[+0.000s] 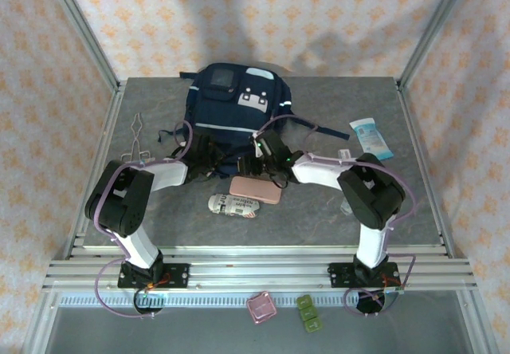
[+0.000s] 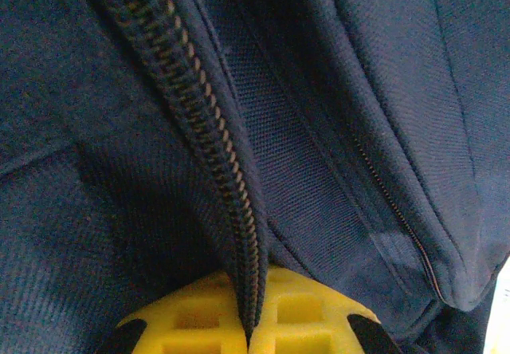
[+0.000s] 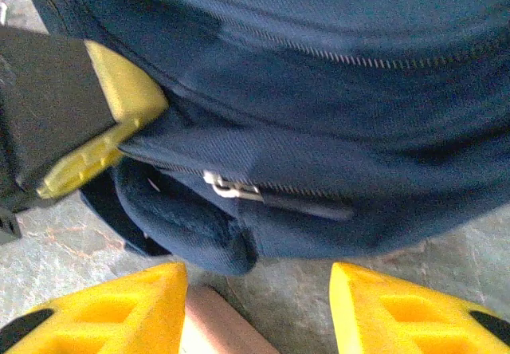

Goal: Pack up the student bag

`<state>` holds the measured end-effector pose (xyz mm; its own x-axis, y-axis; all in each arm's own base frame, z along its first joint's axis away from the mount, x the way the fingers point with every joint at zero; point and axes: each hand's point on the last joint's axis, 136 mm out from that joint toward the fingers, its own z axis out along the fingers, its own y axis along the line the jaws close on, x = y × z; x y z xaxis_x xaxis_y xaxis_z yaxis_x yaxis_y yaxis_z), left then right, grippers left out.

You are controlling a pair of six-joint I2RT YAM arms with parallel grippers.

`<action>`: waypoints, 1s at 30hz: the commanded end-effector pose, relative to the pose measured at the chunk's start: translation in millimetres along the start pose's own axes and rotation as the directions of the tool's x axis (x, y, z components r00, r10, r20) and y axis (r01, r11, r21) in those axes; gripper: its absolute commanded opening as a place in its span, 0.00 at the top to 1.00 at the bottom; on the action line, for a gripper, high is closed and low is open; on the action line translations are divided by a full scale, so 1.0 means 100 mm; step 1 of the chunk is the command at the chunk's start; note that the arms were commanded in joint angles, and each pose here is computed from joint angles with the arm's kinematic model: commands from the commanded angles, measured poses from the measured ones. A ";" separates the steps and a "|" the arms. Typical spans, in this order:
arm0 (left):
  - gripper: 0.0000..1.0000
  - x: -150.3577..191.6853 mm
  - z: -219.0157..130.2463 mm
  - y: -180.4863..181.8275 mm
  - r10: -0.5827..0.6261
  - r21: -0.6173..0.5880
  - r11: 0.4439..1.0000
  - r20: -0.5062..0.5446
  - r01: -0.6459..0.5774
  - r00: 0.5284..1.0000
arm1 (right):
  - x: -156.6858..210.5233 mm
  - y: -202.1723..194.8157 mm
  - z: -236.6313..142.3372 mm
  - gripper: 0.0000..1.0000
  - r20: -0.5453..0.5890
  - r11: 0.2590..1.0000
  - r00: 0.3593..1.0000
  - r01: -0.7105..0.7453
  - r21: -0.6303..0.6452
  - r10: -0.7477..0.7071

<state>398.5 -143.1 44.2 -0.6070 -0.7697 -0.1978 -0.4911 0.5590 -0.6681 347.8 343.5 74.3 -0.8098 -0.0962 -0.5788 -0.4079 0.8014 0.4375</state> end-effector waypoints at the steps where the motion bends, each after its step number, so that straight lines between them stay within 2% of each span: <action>1: 1.00 0.00 0.03 -0.01 0.010 0.029 1.000 -0.012 -0.010 1.000 | -0.25 0.00 0.04 0.50 0.052 1.000 0.999 -0.006 -0.004 0.006; 8: 1.00 0.03 0.03 -0.07 0.001 0.067 0.998 -0.030 0.001 1.000 | -0.25 -0.04 0.17 0.49 0.003 0.999 1.000 -0.016 -0.039 0.016; 13: 1.00 0.00 -0.03 -0.16 -0.004 0.102 0.995 -0.029 0.007 1.000 | -0.27 -0.05 0.22 0.48 -0.017 0.997 0.997 0.069 -0.026 -0.069; 17: 1.00 -0.02 -0.10 -0.30 0.002 0.148 0.989 -0.031 0.003 1.000 | -0.34 -0.13 0.24 0.39 0.012 0.985 0.985 0.173 0.019 -0.173; 20: 1.00 -0.05 -0.18 -0.45 0.004 0.197 0.980 -0.031 0.003 1.000 | -0.42 -0.17 0.24 0.38 0.026 0.983 0.982 0.185 0.017 -0.185; 24: 1.00 -0.13 -0.39 -0.71 0.015 0.266 0.964 -0.006 -0.013 1.000 | -0.42 -0.01 0.21 0.48 0.005 0.977 0.985 0.171 -0.125 -0.172; 28: 1.00 -0.17 -0.53 -0.89 0.019 0.315 0.949 0.003 -0.019 1.000 | -0.33 0.16 0.21 0.52 -0.017 0.958 0.981 0.187 -0.217 -0.195; 30: 1.00 -0.18 -0.57 -0.93 0.019 0.330 0.944 0.007 -0.021 1.000 | -0.31 0.21 0.20 0.63 -0.020 0.951 0.980 0.186 -0.248 -0.197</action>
<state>400.3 -150.5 87.7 -0.6192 -0.7652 -0.1763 -0.4033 0.5026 -0.7647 374.6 354.6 74.7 -0.7606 -0.2471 -0.6004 -0.5760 0.6834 0.4485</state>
